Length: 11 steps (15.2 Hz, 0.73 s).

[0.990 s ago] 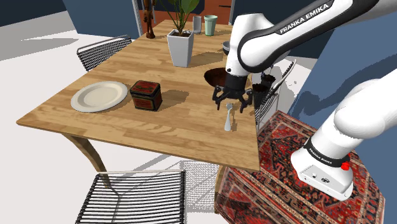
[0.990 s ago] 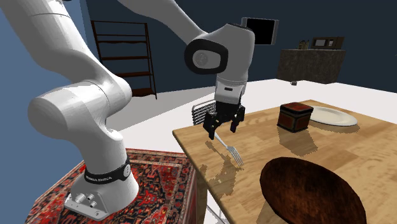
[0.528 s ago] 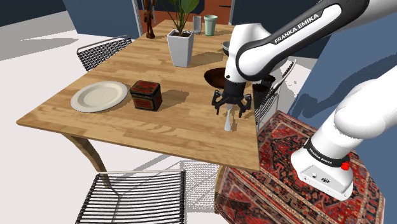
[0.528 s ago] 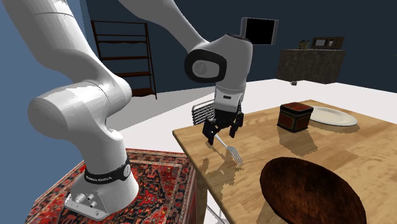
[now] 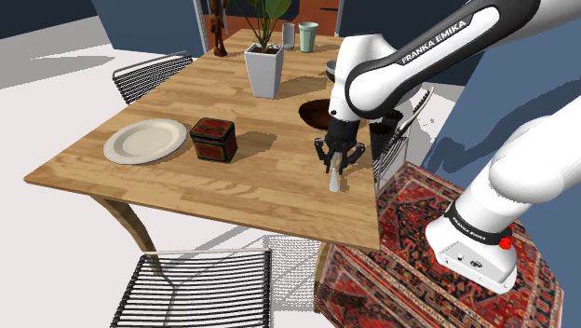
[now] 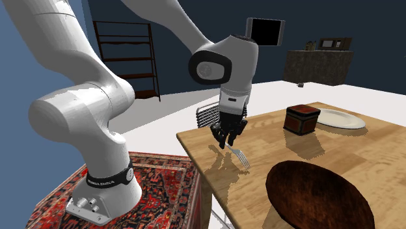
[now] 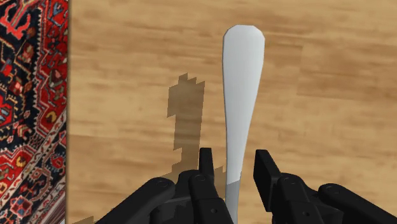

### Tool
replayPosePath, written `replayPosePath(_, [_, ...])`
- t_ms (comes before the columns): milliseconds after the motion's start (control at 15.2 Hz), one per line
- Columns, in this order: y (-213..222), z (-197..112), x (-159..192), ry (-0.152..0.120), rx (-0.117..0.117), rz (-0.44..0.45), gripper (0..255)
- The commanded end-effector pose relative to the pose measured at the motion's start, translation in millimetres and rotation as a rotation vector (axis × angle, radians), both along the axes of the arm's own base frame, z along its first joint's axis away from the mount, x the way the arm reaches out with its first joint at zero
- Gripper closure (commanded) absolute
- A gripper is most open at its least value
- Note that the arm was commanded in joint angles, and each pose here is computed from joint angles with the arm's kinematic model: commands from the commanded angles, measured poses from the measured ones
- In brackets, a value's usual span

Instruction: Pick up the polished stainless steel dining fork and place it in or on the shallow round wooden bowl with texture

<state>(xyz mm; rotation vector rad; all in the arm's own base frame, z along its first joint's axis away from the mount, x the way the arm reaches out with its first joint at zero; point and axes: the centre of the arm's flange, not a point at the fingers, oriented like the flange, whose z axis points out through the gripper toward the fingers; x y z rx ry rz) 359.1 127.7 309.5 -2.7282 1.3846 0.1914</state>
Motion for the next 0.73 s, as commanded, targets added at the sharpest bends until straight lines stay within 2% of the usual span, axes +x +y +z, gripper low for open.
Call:
replayPosePath(0, [0,0,0,0.000,0.000,0.000,255])
replayPosePath(330, [0,0,0,0.000,0.000,0.000,255])
replayPosePath(660, [0,26,0,0.000,0.000,0.000,255])
